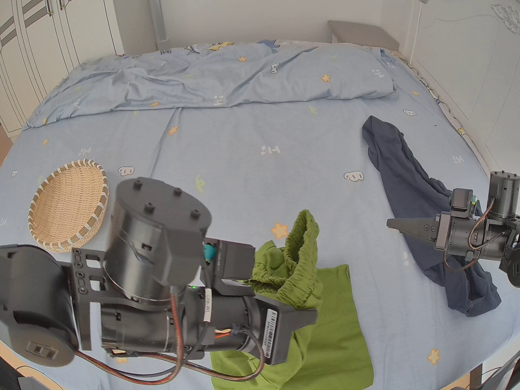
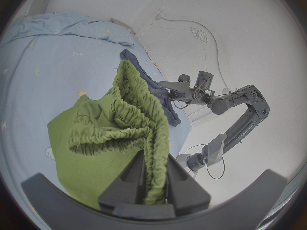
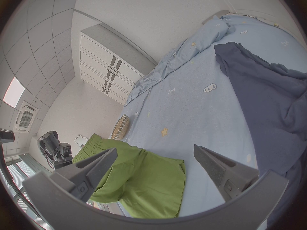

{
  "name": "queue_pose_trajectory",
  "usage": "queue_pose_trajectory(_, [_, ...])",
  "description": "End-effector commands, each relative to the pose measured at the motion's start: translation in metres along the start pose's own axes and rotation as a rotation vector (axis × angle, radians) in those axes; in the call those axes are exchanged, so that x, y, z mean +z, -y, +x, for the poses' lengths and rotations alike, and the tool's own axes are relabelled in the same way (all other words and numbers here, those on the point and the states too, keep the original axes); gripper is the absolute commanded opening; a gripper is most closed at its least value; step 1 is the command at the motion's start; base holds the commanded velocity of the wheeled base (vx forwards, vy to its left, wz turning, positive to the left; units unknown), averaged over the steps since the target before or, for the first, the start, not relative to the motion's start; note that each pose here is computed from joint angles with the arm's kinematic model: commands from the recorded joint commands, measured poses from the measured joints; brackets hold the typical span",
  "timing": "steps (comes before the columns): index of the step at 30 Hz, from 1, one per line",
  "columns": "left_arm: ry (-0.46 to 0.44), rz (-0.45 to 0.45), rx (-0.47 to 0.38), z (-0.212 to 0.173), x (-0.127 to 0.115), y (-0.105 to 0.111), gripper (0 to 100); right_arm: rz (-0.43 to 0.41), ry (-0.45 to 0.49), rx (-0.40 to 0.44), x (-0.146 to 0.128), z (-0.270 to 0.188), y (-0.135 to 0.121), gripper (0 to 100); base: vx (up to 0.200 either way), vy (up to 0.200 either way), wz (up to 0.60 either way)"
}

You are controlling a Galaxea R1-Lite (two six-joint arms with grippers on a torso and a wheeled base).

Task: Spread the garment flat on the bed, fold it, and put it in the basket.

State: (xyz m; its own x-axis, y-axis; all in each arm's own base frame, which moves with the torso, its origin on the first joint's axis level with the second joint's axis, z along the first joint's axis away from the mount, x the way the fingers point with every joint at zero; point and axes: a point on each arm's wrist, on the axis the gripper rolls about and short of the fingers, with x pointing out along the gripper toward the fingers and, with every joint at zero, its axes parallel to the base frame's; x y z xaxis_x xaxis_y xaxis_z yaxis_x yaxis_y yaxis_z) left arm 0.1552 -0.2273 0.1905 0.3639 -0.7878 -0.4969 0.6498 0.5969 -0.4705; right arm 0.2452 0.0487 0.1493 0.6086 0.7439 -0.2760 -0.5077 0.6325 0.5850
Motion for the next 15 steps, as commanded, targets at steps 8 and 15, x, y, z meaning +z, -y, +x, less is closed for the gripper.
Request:
queue_pose_trajectory(8, [-0.031,0.004,0.011,0.03,-0.013,0.006,0,0.009,-0.011,-0.004,-0.002,0.003,0.003,100,0.0,0.0,0.0])
queue_pose_trajectory(15, [0.023,0.014,-0.071,0.044,-0.015,0.021,100,0.012,-0.015,-0.006,-0.003,0.004,0.004,100,0.0,0.0,0.0])
